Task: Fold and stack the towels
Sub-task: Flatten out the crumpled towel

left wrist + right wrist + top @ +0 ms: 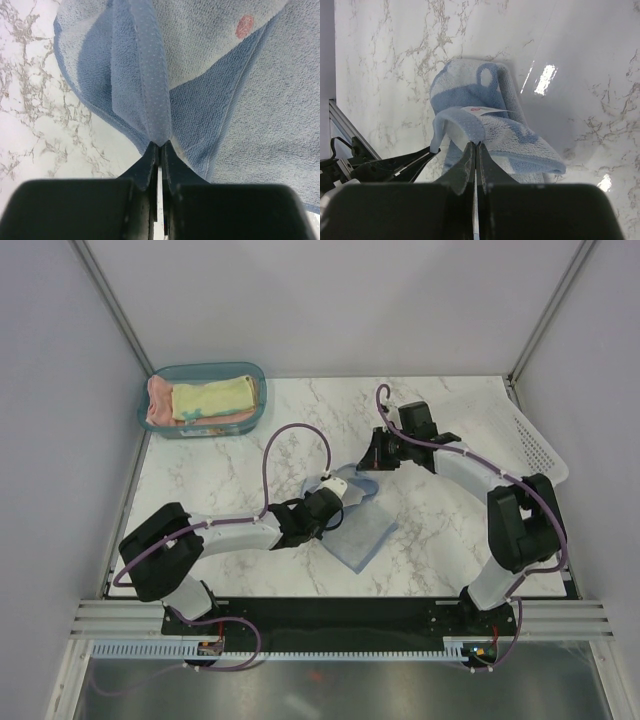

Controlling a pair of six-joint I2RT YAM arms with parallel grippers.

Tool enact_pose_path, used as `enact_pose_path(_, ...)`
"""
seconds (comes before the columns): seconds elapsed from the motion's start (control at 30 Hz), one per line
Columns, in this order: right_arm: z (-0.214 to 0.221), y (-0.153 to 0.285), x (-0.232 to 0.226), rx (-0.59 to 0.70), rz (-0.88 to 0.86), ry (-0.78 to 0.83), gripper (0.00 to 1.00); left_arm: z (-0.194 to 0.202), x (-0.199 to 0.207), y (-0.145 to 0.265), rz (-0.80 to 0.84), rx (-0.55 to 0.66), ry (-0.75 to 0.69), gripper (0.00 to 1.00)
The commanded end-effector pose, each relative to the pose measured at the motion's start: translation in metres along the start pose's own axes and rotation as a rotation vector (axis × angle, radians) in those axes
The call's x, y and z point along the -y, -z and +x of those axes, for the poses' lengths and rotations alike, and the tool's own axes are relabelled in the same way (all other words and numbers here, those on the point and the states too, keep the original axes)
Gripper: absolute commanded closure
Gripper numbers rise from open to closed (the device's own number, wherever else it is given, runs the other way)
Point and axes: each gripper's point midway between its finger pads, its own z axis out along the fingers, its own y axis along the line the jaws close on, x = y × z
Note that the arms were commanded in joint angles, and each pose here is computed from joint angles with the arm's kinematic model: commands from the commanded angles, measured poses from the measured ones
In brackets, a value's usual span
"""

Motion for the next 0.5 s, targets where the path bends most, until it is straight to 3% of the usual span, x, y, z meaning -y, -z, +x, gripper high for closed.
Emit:
enact_pose_path(0.0,-0.016,0.022,-0.009,0.083,0.014,0.073,1.00,-0.014,-0.004,0.008,-0.027,0.027,0.037,0.98)
enact_pose_path(0.23,-0.048,0.081,-0.034,0.231,0.089,0.194,1.00,-0.090,-0.027,0.059,-0.064,0.171,0.028,0.98)
enact_pose_path(0.47,-0.067,0.136,-0.103,0.334,-0.057,0.263,1.00,-0.172,-0.043,0.141,0.007,0.349,0.000,0.98)
